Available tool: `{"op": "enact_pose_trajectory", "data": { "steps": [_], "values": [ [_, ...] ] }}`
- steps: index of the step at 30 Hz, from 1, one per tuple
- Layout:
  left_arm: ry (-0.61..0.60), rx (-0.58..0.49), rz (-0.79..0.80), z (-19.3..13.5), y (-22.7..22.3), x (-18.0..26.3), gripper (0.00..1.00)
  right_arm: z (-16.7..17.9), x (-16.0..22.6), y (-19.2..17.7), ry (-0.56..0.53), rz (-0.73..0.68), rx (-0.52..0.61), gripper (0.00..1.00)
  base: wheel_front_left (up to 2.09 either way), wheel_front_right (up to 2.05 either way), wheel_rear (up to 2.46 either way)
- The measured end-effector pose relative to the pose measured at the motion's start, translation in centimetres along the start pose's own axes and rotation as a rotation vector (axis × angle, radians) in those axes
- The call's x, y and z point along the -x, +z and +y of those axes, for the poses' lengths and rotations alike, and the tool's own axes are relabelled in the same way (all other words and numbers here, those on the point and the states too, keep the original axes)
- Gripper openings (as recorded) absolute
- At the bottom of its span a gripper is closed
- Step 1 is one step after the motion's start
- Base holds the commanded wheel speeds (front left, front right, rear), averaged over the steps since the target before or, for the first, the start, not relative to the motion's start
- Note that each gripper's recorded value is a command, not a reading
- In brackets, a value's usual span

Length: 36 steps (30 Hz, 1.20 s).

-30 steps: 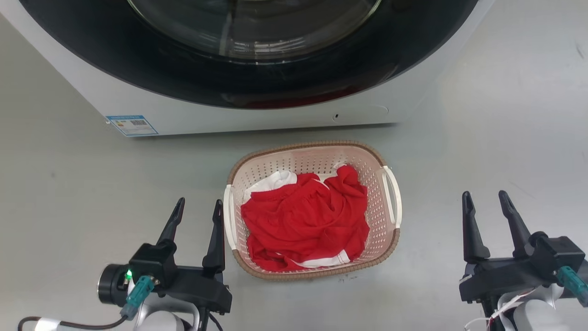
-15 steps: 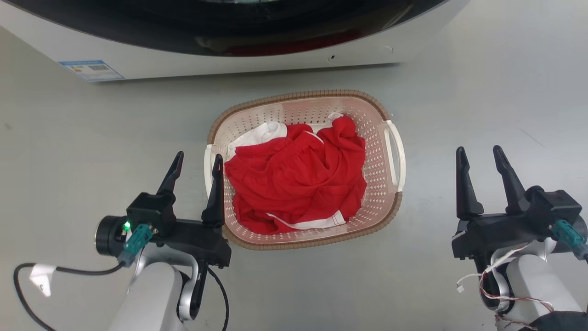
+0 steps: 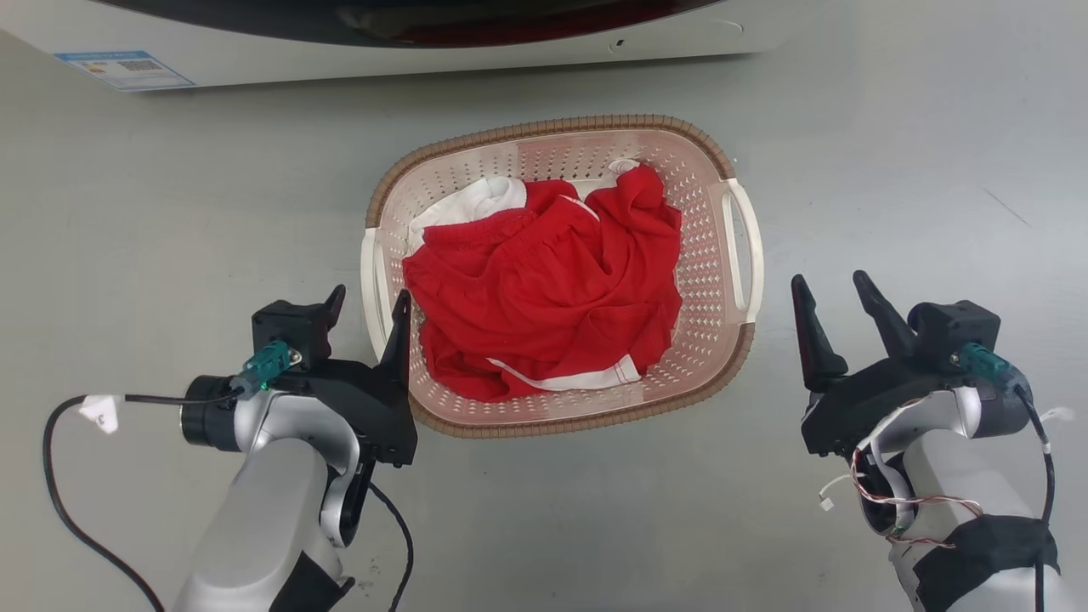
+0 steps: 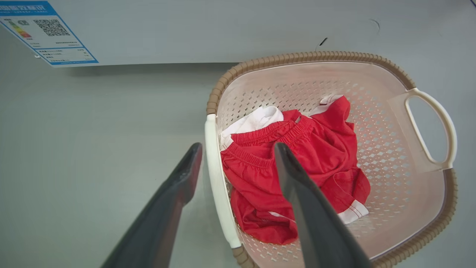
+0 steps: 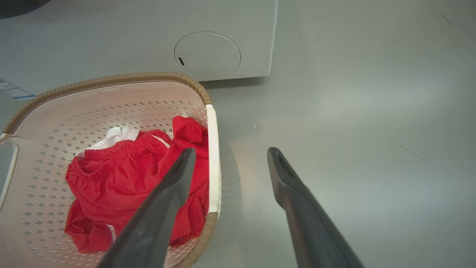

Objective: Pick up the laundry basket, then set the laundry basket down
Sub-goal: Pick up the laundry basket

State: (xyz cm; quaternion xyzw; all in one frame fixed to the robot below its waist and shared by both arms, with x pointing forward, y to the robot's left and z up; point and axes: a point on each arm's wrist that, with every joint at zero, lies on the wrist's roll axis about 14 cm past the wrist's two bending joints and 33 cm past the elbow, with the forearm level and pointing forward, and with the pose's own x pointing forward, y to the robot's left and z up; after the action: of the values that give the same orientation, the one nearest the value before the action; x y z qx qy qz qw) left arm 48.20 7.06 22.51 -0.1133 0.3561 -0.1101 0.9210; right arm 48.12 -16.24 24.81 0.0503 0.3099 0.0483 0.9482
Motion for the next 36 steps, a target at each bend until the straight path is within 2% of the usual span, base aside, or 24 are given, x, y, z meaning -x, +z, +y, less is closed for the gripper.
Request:
{"op": "enact_pose_trajectory", "data": {
  "steps": [9,21,36],
  "values": [
    [0.018,0.041,0.149,1.0,-2.4,-1.2,1.00,1.7,-1.9,-1.3,0.050,0.098,0.014,1.00,0.00,0.00,0.00],
    [0.015,0.071,0.322,1.6,-5.8,-2.5,1.00,1.3,-4.2,-3.1,0.042,0.217,0.018,1.00,0.00,0.00,0.00],
    [0.034,0.102,0.386,2.7,-6.7,-5.2,1.00,1.5,-6.5,-6.0,0.053,0.341,0.021,1.00,0.00,0.00,0.00]
  ]
}}
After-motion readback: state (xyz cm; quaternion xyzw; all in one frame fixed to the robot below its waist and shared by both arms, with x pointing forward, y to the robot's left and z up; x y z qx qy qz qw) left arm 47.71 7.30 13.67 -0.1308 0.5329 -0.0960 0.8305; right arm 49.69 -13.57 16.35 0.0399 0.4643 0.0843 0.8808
